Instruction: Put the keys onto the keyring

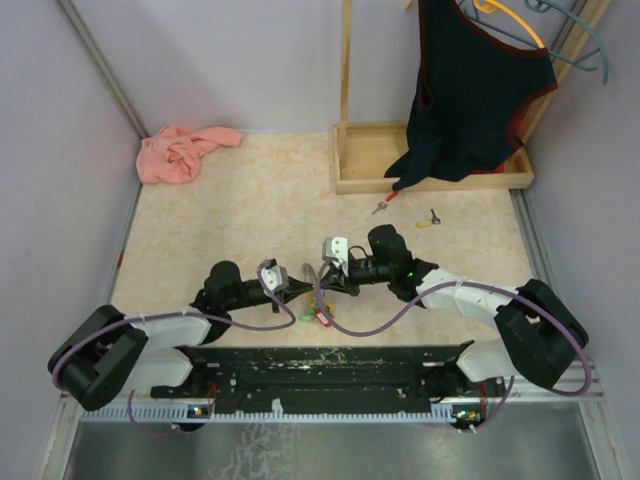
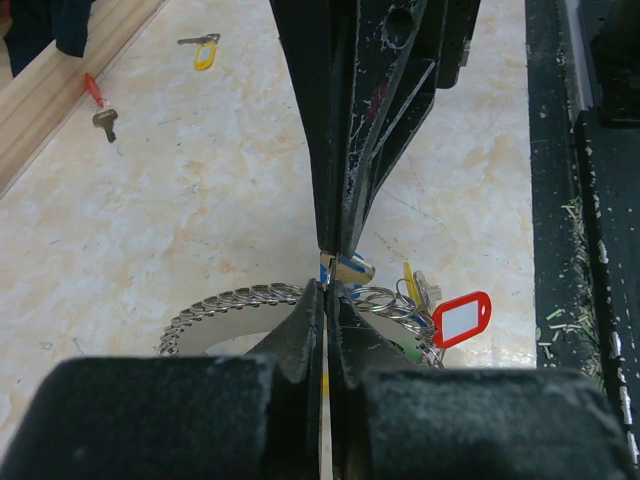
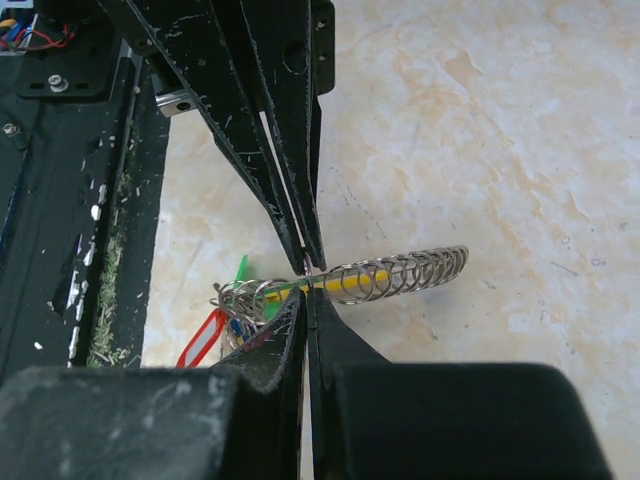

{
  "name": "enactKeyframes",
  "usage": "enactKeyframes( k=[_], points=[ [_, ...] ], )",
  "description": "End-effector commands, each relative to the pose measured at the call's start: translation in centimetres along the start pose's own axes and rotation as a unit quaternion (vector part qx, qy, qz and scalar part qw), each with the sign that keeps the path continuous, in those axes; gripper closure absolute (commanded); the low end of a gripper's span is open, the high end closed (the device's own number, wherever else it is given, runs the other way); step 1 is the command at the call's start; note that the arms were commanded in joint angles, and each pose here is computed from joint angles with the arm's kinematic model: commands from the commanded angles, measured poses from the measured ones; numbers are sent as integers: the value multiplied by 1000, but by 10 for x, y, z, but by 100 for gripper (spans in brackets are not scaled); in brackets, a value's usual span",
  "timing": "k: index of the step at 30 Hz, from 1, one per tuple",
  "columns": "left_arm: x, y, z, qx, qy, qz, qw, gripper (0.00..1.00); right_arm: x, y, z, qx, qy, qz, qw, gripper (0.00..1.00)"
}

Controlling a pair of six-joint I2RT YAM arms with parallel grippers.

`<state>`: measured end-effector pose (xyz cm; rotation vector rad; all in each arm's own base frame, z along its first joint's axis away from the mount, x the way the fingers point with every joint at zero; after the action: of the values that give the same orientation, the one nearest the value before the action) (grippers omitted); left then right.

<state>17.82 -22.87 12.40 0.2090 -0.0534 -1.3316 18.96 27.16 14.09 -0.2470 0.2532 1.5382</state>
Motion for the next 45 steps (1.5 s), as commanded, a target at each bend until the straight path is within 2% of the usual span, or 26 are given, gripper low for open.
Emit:
enactKeyframes(
  k=[1,7,11,14,22,33,38,45],
  points=[
    [-3,11,9,19,-17,44,999,99,-8,-7,18,5,-14,-60,998,100],
    [-13,20,8,24,-17,103,994,99,-24,-13,-8,118,13,-178,977,100],
    [-17,22,10,24,-24,124,992,99,-33,-9,-22,190,41,-218,956,100],
    [-18,23,10,25,-27,129,991,99,-41,-8,-26,216,48,-250,942,100],
    [-20,26,11,26,-29,142,989,99,-32,-36,-48,226,50,-327,916,100],
    [-25,28,12,28,-36,160,986,99,-3,-87,-52,175,-32,-392,903,100],
    [-25,28,13,27,-37,161,986,99,9,-97,-75,190,8,-404,895,100],
    [-25,28,14,28,-42,160,986,99,14,-101,-80,211,57,-401,890,100]
  ],
)
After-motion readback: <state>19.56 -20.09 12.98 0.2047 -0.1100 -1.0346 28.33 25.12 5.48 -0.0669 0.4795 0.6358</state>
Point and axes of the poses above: each gripper's point midway between its finger pads, its own x axis out along the fingers, its own y axis along the line the jaws close on, z = x × y, the point moved 5 cm from there along -x, back along the fingers, and after that the axes turned 3 degrees about x, right-handed, at the moved point
